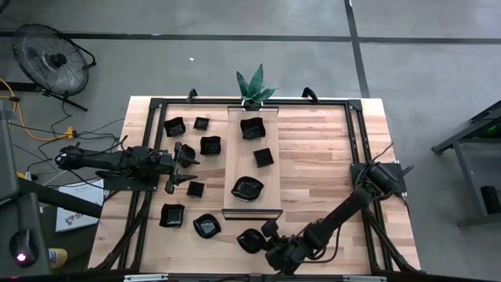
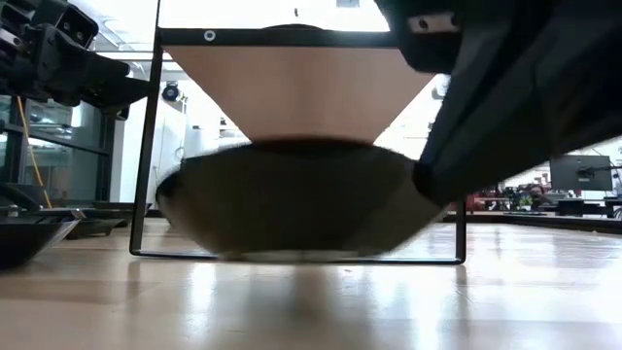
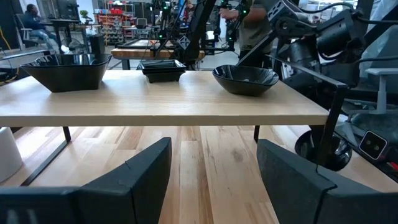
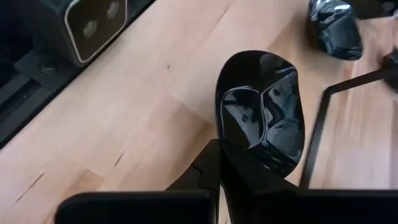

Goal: Pick & Place Mini shaped plates
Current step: Stack the black leaf shaped plate on top of the black leaf shaped plate on the shelf

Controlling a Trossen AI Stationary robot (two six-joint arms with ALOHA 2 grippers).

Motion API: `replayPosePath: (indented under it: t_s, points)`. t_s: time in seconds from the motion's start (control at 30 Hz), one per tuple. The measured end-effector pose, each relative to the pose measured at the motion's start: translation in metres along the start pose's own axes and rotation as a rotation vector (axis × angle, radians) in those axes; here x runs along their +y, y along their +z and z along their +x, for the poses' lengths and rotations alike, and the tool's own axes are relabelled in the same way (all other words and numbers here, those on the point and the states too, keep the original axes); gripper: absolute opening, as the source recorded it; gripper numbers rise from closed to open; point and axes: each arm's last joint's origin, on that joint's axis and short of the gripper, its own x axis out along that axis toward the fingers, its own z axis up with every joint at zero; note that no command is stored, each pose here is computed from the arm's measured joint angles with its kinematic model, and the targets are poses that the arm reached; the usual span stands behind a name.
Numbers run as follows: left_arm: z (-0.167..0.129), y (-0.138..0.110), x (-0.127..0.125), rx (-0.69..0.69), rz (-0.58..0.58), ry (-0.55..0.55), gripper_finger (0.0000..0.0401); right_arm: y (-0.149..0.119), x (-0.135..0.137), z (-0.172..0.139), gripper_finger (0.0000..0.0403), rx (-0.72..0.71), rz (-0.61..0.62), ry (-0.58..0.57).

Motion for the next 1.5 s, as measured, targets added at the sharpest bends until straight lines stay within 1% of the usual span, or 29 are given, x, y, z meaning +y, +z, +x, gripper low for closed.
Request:
replayPosePath:
  t_s: [0.37,0.57,0.7,0.9,1.2,1.37,1.5]
  points:
    - [0.000,0.000,0.000,0.000,0.000,0.000,0.0234,0.017,-0.006,-0.008,0.0000,0.007,-0.028,-0.035]
    - [0.000,0.000,0.000,0.001,0.000,0.000,0.0234,0.026,-0.007,-0.012,0.0000,-0.014,-0.039,-0.010]
    - [0.000,0.000,0.000,0.000,0.000,0.000,0.0234,0.037,-0.007,-0.018,0.0000,-0.044,-0.043,-0.018]
    - [0.000,0.000,0.000,0.001,0.000,0.000,0.0234,0.063,-0.011,-0.035,0.0000,-0.079,-0.113,-0.084]
    - [0.000,0.000,0.000,0.000,0.000,0.000,0.0234,0.091,-0.025,-0.061,0.0000,-0.064,-0.235,-0.156]
    - [0.000,0.000,0.000,0.000,0.000,0.000,0.0234,0.101,-0.035,-0.074,0.0000,-0.026,-0.307,-0.203]
    - [0.000,0.000,0.000,0.000,0.000,0.000,0.0234,0.103,-0.043,-0.081,0.0000,0.022,-0.350,-0.222]
